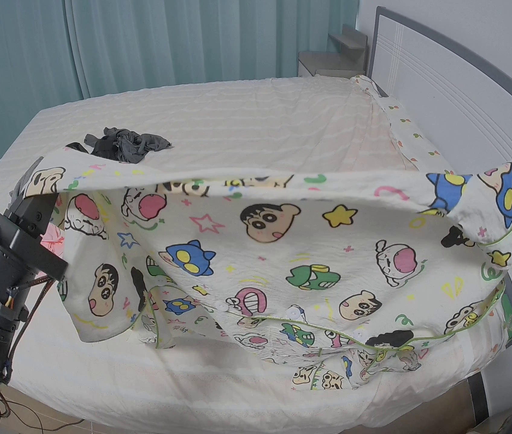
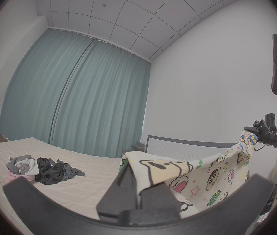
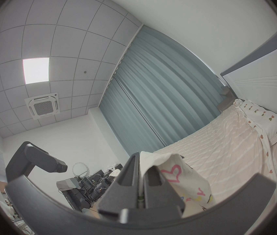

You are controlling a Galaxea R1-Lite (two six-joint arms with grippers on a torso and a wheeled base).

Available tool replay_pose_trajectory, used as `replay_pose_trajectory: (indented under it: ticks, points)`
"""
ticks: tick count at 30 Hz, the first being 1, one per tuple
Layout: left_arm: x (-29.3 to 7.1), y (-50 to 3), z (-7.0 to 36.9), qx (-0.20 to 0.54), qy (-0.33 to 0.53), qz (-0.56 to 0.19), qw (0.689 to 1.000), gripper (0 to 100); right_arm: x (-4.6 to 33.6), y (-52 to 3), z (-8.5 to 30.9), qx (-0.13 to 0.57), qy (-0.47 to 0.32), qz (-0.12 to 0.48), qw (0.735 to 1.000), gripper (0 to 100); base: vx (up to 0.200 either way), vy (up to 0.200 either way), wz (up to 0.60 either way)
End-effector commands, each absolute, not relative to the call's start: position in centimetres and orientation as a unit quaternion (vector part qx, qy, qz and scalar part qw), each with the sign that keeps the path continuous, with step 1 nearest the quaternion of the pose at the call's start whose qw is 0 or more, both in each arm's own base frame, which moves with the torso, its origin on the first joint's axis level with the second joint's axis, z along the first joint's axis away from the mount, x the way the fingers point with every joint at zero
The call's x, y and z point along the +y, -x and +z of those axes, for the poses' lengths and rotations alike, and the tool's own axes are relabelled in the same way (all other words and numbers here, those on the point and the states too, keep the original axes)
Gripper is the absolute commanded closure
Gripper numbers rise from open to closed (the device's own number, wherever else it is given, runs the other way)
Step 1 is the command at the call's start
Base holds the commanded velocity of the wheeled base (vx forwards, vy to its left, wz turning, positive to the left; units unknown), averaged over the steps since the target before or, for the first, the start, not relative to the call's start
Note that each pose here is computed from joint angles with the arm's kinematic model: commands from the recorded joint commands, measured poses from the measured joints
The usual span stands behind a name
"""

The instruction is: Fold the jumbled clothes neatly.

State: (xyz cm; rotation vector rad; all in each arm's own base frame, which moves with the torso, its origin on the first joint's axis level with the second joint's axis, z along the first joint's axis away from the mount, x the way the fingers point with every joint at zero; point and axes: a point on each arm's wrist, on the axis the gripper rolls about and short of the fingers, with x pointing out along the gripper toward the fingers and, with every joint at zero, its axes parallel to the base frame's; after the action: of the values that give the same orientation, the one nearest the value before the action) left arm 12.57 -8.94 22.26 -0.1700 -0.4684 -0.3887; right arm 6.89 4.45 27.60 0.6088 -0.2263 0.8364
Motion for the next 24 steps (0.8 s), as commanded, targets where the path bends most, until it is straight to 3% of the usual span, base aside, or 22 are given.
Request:
replay_pose_trajectory:
  ticks: [1, 15, 24]
  points:
    - [-8.7, -12.4, 22.4, -0.239, 0.088, -0.190, 0.948, 100, 4.4, -6.9, 27.6, -0.107, -0.291, 0.399, 0.863, 100, -0.200, 0.000, 0.00]
    - [-8.2, -11.6, 21.8, -0.219, 0.077, -0.192, 0.953, 100, 4.2, -6.5, 29.0, -0.131, -0.285, 0.407, 0.858, 100, -0.200, 0.000, 0.00]
    - [-6.6, -9.5, 21.7, -0.207, 0.071, -0.195, 0.956, 100, 3.6, -5.4, 29.9, -0.130, -0.282, 0.407, 0.859, 100, 0.000, 0.000, 0.00]
